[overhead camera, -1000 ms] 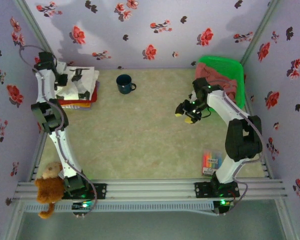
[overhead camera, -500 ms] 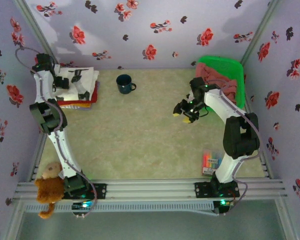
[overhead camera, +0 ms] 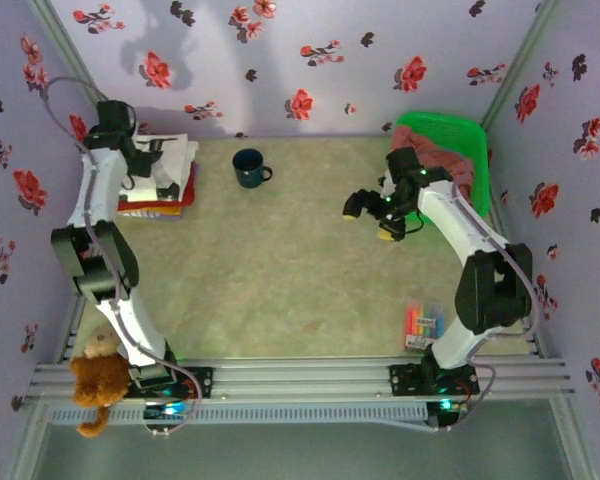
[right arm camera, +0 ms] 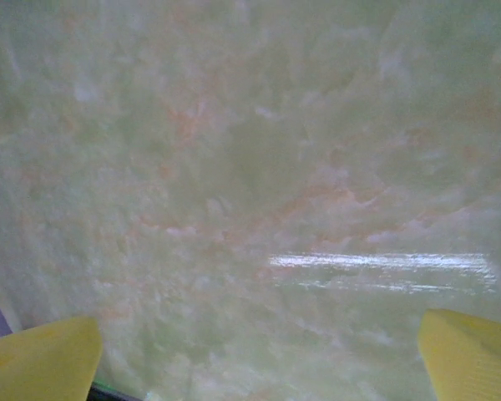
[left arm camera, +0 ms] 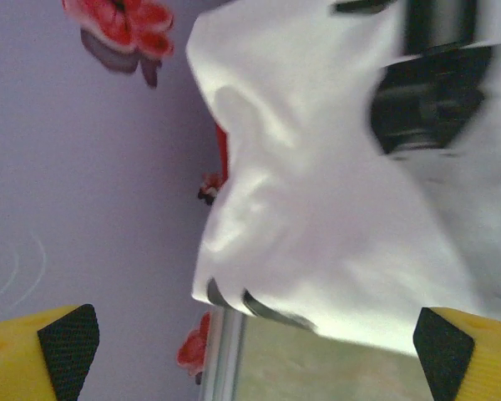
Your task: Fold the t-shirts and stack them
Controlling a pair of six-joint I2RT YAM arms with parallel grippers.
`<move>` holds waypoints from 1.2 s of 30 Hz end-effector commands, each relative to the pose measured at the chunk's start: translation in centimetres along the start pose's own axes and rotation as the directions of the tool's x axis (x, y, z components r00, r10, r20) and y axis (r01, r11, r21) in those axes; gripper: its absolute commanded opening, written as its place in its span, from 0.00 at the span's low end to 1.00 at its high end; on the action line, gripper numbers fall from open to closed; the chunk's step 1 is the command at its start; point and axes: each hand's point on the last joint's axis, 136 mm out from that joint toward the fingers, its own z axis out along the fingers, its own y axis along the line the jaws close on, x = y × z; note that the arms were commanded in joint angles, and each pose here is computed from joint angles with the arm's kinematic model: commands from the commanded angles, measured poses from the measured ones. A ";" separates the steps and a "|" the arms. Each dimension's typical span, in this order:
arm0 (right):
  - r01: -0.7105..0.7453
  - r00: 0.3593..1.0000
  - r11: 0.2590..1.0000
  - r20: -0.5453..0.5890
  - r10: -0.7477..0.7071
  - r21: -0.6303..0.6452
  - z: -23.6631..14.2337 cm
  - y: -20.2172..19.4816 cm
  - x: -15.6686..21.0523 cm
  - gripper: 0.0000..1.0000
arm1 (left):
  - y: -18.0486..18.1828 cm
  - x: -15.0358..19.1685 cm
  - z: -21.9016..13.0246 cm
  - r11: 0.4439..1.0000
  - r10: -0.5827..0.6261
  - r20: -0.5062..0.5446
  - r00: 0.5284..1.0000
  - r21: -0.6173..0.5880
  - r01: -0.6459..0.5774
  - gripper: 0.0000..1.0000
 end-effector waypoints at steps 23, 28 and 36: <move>-0.270 0.356 0.767 0.801 -0.482 0.582 -9.1 -16.3 -8.6 0.99 | -10.1 14.6 -9.4 0.866 -0.430 0.554 0.713 0.477 0.152 0.99; -0.224 0.331 0.795 0.811 -0.482 0.564 -9.0 -16.2 -10.6 0.99 | -11.0 14.7 -6.8 0.870 -0.431 0.555 0.712 0.466 0.163 1.00; -0.231 0.367 0.845 0.847 -0.385 0.483 -9.4 -18.5 -10.5 0.99 | -11.7 13.6 -3.8 0.854 -0.467 0.534 0.705 0.480 0.202 0.99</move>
